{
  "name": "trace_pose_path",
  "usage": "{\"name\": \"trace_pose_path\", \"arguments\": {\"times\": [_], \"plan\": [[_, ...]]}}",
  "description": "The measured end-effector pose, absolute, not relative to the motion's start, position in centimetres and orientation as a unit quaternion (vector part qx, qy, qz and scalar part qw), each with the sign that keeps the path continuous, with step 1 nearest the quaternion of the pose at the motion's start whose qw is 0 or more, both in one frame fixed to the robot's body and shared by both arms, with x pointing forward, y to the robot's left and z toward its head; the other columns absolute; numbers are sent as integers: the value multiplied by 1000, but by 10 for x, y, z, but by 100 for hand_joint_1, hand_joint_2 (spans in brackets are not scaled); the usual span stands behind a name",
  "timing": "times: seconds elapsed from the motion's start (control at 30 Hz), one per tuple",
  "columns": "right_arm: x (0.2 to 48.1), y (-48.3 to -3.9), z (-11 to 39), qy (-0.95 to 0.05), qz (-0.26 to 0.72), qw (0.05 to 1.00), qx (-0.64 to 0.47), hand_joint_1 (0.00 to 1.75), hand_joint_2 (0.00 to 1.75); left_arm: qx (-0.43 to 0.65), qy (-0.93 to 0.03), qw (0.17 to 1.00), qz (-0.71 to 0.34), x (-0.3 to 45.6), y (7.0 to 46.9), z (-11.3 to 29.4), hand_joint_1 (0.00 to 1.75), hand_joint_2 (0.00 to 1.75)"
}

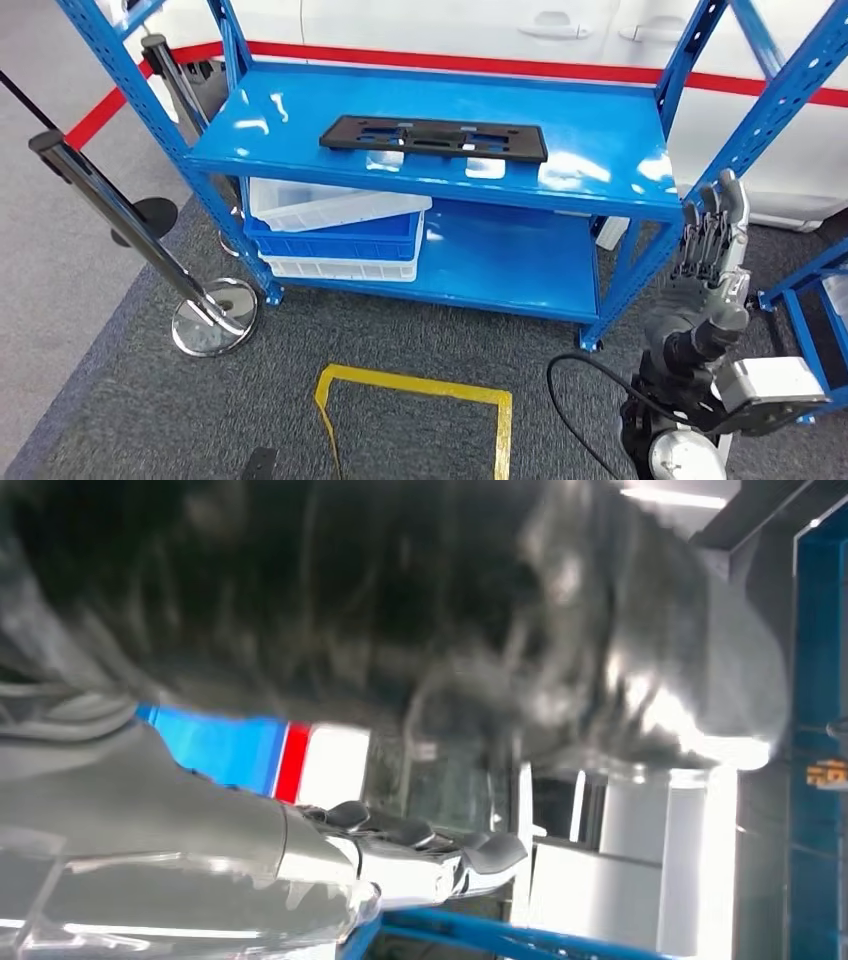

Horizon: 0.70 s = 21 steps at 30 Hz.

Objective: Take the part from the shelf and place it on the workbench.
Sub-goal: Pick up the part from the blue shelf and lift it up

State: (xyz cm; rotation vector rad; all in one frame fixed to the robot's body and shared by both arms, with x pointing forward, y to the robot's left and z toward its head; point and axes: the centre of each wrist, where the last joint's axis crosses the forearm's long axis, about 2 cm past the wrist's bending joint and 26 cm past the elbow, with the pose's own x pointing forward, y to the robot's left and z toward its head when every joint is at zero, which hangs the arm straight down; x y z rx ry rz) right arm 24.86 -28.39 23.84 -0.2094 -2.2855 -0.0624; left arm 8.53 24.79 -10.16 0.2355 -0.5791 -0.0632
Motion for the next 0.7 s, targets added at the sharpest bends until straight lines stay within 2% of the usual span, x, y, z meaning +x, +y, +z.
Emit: {"name": "trace_pose_path", "arguments": {"times": [0.47,0.6,0.7], "plan": [[252,-273,244,-919,35,393,9,0,0,107,-285,951,-49,84,249,-102,0,0],[254,-269,248,-923,45,383,10,0,175,107,-286,951,-52,86,249,-102,0,0],[258,-264,255,-926,61,373,7,0,175,107,-287,950,-57,87,249,-102,0,0]]}}
